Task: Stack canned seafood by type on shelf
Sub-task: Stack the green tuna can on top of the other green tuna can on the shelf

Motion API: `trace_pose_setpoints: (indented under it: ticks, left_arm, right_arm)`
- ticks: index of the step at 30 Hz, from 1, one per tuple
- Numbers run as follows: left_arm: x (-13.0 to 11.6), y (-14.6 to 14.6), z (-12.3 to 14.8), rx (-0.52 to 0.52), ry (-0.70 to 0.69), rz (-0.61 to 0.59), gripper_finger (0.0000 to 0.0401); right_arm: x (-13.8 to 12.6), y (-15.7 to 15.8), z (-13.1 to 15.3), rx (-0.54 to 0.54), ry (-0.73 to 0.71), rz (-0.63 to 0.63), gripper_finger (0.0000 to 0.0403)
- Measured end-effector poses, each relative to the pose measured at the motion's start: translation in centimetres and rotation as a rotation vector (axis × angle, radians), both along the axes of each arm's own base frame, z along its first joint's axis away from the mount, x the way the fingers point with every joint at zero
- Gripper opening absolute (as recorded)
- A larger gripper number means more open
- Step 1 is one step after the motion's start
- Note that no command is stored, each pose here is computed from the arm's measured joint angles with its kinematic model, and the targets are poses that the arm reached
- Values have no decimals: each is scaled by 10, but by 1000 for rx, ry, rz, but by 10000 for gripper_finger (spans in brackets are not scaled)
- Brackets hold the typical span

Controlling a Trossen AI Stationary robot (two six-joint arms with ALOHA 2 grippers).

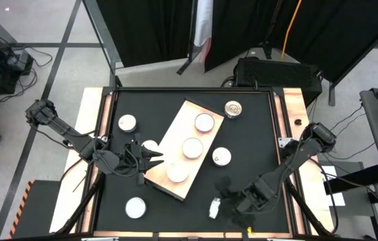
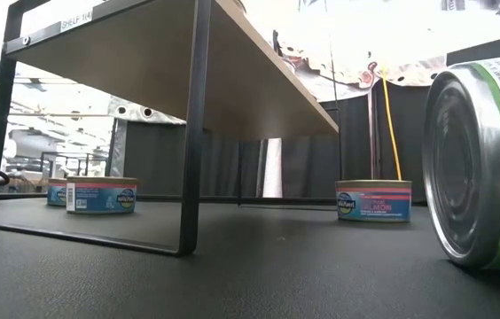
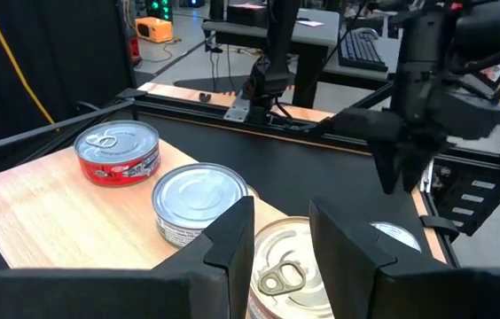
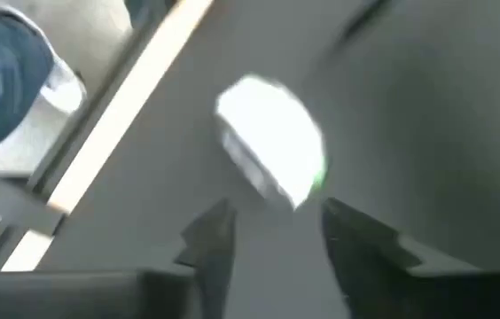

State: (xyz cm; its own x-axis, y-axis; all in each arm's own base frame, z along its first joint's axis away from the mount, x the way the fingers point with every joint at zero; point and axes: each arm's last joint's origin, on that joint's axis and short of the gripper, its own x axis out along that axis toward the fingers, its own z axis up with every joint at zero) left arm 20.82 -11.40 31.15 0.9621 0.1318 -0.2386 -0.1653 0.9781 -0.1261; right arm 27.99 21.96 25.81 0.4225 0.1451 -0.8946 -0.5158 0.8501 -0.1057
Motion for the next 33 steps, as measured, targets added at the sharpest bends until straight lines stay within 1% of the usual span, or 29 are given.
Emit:
trace_pose_setpoints:
  ticks: [2,5,8,13,23,33]
  left_arm:
    - [0,0,0,0,0,0,113]
    - [0,0,0,-1,-1,0,113]
    - [0,0,0,-1,-1,0,113]
    - [0,0,0,-1,-1,0,113]
    - [0,0,0,1,-1,4,113]
    - [0,0,-1,5,5,4,113]
  right_arm:
    - [13,-2,-3,29,-33,72,218]
    - [26,-5,-12,54,-32,171,271]
    - [32,-8,-18,62,-7,230,295]
    - [38,-10,-28,72,22,281,299]
    - [46,-8,-51,1,44,394,299]
    - [54,-16,-53,-16,23,398,297]
